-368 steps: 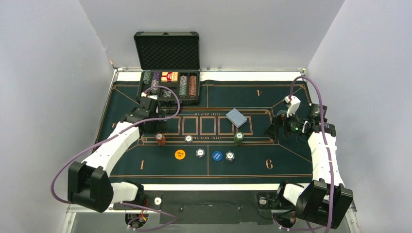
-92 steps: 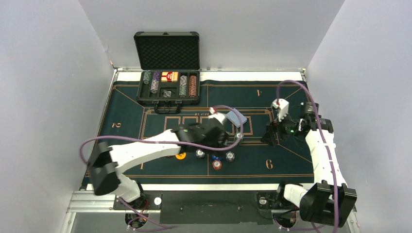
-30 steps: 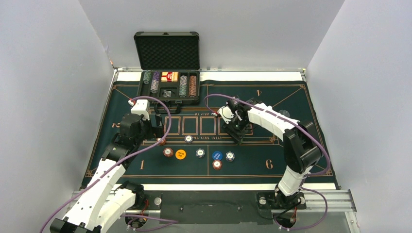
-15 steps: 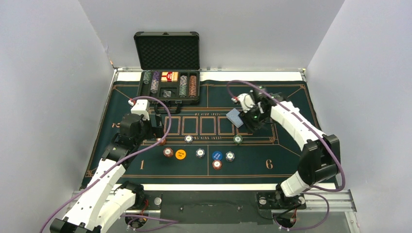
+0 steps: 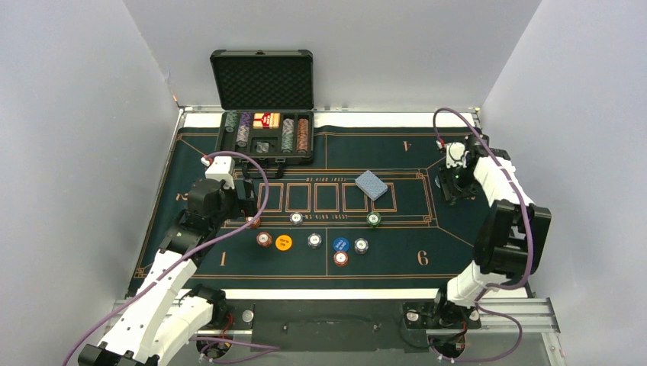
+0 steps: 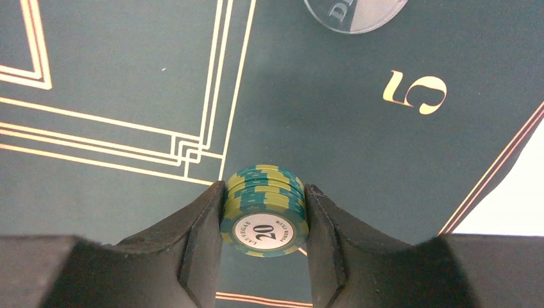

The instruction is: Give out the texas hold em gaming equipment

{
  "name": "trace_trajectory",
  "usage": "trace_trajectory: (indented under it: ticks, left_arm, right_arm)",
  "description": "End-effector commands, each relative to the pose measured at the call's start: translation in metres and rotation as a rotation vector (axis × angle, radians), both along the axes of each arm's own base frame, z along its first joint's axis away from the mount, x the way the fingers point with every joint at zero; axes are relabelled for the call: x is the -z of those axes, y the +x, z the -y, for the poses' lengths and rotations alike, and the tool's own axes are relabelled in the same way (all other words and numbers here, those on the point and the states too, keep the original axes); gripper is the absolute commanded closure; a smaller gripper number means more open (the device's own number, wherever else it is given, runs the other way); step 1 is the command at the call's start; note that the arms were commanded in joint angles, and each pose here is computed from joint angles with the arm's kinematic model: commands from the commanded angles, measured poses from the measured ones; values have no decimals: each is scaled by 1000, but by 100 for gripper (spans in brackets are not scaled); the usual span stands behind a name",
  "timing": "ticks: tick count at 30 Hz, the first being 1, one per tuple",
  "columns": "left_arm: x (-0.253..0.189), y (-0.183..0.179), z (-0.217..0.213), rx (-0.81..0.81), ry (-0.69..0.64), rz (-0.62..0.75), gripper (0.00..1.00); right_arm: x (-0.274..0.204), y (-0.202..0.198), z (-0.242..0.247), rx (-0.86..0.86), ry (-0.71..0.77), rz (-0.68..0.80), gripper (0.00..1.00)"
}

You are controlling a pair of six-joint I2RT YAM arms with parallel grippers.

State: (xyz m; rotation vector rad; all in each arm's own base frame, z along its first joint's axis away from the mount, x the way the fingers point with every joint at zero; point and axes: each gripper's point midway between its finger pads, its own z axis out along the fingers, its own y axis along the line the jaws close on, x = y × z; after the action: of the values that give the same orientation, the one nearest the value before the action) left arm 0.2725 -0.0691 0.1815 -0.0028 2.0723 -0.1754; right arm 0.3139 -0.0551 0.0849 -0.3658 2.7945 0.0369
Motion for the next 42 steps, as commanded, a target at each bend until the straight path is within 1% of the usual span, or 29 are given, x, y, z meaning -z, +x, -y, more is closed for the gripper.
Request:
trace_trajectory:
  ticks: [1,10,12,14,18,19,20,22,23,24,25,26,28,31,33,35,37,38,39,40,41,42]
  left_arm:
    - [-20,8,3,16,-16,79,3]
    - [-20,8,4,20,-17,77,3]
    - [-19,8,4,21,-17,75,3]
    - [-19,8,4,22,-17,76,3]
    - [-19,8,4,22,-17,77,3]
    - [-20,8,4,22,-18,77,3]
    - [-19,8,4,22,-18,76,3]
    - [-19,8,4,21,-17,76,3]
    - [-19,8,4,22,-18,76,3]
    - [-20,8,4,23,-19,77,3]
    - [-20,8,4,22,-18,79,3]
    - [-20,8,4,22,-18,77,3]
    - [-20,7,4,22,-18,77,3]
    - [-20,7,4,23,-19,79,3]
    - [-21,8,4,24,-19,80,3]
    - [-20,8,5,26,-20,78,3]
    - [-20,8,5,25,-20,77,3]
    - [-20,8,5,25,-20,79,3]
    - [-20,8,5,25,-20,78,3]
    - [-20,8,5,24,-20,80,3]
    - [-20,7,4,24,-19,78,3]
    - [-21,7,4,22,-19,80,3]
  right_arm:
    - [3,31,15,31,-42,57,99]
    - [32,48,24,92,-67,38,96]
    - [38,50,27,101,-77,29,94]
    - [45,50,28,109,-83,14,90]
    - [58,46,27,108,-81,-22,75]
    - [59,46,27,108,-80,-28,69]
    - [61,44,27,108,-79,-35,66]
    - [63,43,26,105,-76,-44,54]
    - [63,42,26,104,-73,-46,52]
    - [62,42,26,102,-74,-43,46]
    - [60,42,25,100,-70,-41,43]
    - [55,43,24,98,-69,-28,38]
    - [44,44,24,92,-70,-3,31]
    - [21,46,21,74,-78,46,27]
    - [1,46,15,43,-84,95,24]
    - [-19,44,-3,-46,-63,139,22]
    - [-40,39,-28,-186,-38,196,20]
    - [-42,33,-51,-264,10,195,19]
    - [-47,28,-62,-339,22,209,18]
    - [-45,18,-87,-422,80,194,17]
    - [-46,13,-100,-486,102,197,16]
    - [-43,1,-124,-562,151,172,16]
